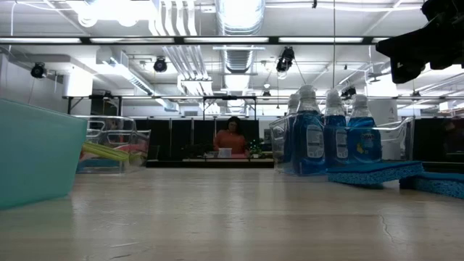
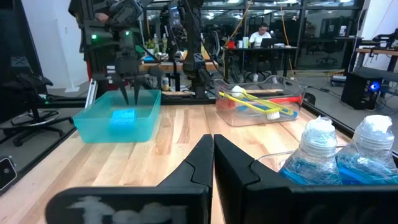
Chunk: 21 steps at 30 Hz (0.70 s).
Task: Pick & Place Kitchen Sink Supplies
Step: Stack the blue sponge on top of the blue sponge in the green bin
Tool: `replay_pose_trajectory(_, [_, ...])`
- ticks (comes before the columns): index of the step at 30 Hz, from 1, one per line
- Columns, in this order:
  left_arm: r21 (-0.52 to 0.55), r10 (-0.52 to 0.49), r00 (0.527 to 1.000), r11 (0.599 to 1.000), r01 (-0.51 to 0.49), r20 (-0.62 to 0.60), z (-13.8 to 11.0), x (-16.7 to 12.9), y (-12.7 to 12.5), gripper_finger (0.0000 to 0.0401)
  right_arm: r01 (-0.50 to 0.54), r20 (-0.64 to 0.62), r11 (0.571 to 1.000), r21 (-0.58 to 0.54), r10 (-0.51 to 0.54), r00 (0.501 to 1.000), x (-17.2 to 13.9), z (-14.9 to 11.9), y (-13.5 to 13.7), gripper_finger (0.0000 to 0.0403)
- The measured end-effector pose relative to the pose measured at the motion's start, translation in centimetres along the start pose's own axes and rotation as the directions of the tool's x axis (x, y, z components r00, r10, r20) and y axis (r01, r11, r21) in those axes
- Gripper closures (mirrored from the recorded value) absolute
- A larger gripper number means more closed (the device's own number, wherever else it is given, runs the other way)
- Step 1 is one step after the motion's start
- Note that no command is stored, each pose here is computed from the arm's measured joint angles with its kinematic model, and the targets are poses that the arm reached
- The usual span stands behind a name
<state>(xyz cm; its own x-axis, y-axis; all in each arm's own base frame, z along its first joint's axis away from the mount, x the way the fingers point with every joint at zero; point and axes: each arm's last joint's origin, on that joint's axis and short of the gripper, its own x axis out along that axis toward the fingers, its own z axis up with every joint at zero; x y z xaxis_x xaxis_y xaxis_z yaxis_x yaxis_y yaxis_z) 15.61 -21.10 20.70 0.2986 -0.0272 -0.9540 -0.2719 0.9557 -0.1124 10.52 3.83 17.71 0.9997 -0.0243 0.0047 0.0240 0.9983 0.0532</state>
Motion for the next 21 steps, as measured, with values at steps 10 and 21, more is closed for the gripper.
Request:
replay_pose_trajectory(10, [-0.046,0.061,0.852,0.998,-0.043,0.520,2.5,-3.0,1.1,0.0309,0.000,0.000,1.000,0.000,0.000,1.000,0.0,0.0,0.0,0.0394])
replay_pose_trajectory(21, [-0.127,0.191,0.396,0.975,-0.181,0.898,6.8,-7.9,0.4,0.0309,0.000,0.003,0.992,-0.129,0.000,1.000,0.0,0.1,0.0,0.0394])
